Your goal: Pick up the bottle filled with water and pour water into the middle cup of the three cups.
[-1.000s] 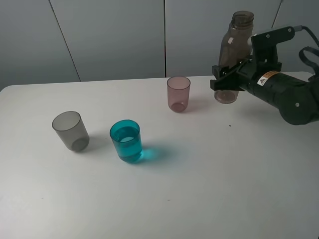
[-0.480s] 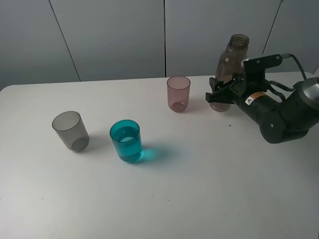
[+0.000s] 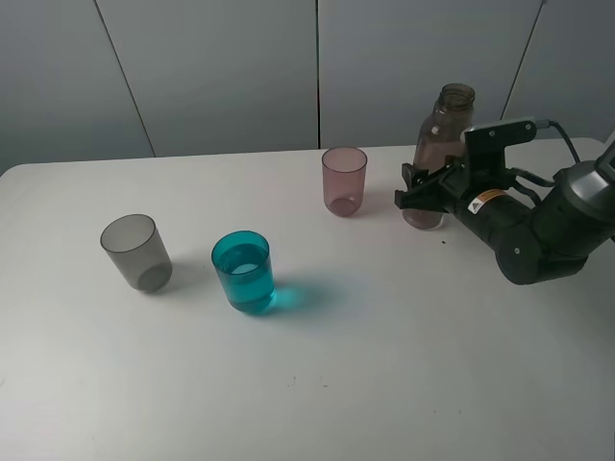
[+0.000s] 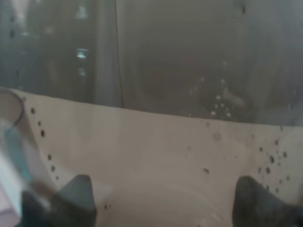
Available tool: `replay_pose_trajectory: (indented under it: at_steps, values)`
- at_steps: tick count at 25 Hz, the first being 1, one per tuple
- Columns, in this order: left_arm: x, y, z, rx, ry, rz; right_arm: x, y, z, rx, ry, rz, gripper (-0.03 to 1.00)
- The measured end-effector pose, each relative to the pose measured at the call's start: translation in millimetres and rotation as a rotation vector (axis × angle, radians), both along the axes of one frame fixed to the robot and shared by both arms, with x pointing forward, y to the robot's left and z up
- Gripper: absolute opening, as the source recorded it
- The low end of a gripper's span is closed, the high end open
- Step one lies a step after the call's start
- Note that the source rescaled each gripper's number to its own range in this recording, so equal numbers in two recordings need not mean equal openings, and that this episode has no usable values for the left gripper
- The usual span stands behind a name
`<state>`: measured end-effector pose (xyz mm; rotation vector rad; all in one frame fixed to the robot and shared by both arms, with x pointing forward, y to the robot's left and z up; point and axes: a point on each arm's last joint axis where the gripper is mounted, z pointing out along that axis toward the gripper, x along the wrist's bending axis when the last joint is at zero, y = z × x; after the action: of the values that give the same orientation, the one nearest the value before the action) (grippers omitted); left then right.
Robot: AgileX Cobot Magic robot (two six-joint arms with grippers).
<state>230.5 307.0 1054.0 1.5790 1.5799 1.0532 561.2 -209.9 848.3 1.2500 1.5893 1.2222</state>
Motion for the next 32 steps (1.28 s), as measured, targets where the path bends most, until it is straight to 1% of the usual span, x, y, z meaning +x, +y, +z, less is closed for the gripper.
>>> replay_pose_trajectory:
  at_steps: [5, 12, 14, 17, 19, 20, 21, 24, 25, 27, 32]
  values:
    - [0.0, 0.0, 0.0, 0.002, 0.0, -0.001, 0.0, 0.0, 0.0, 0.025, 0.006, -0.007, 0.02]
    - [0.0, 0.0, 0.0, 0.001, 0.0, -0.001, 0.0, 0.1, 0.0, 0.028, 0.007, -0.006, 0.02]
    - [0.0, 0.0, 0.0, 0.001, 0.0, -0.001, -0.1, 0.3, 0.0, 0.024, 0.006, -0.003, 0.06]
    - [0.0, 0.0, 0.0, 0.001, 0.0, -0.001, -2.3, -0.3, -1.2, 0.002, 0.008, 0.003, 0.16]
    - [0.0, 0.0, 0.0, 0.001, 0.0, -0.001, -5.0, -1.1, -2.5, -0.006, 0.015, 0.004, 0.26]
    - [0.0, 0.0, 0.0, 0.001, 0.0, -0.001, -6.0, -1.4, -3.1, -0.009, 0.018, 0.005, 0.35]
    - [0.0, 0.0, 0.0, 0.001, 0.0, -0.001, -6.6, -1.6, -3.4, -0.01, 0.019, 0.005, 0.46]
    - [0.0, 0.0, 0.0, 0.001, 0.0, -0.001, -6.4, -1.5, -3.0, -0.009, 0.015, 0.005, 0.86]
    - [0.0, 0.0, 0.0, 0.001, 0.0, -0.001, -7.0, -1.7, -3.3, -0.01, 0.018, 0.005, 0.94]
    - [0.0, 0.0, 0.0, 0.001, 0.0, -0.001, -9.8, -2.5, -4.8, -0.015, 0.027, 0.005, 0.99]
    - [0.0, 0.0, 0.0, 0.001, 0.0, -0.001, -25.8, -7.5, -2.1, -0.023, 0.056, 0.001, 0.99]
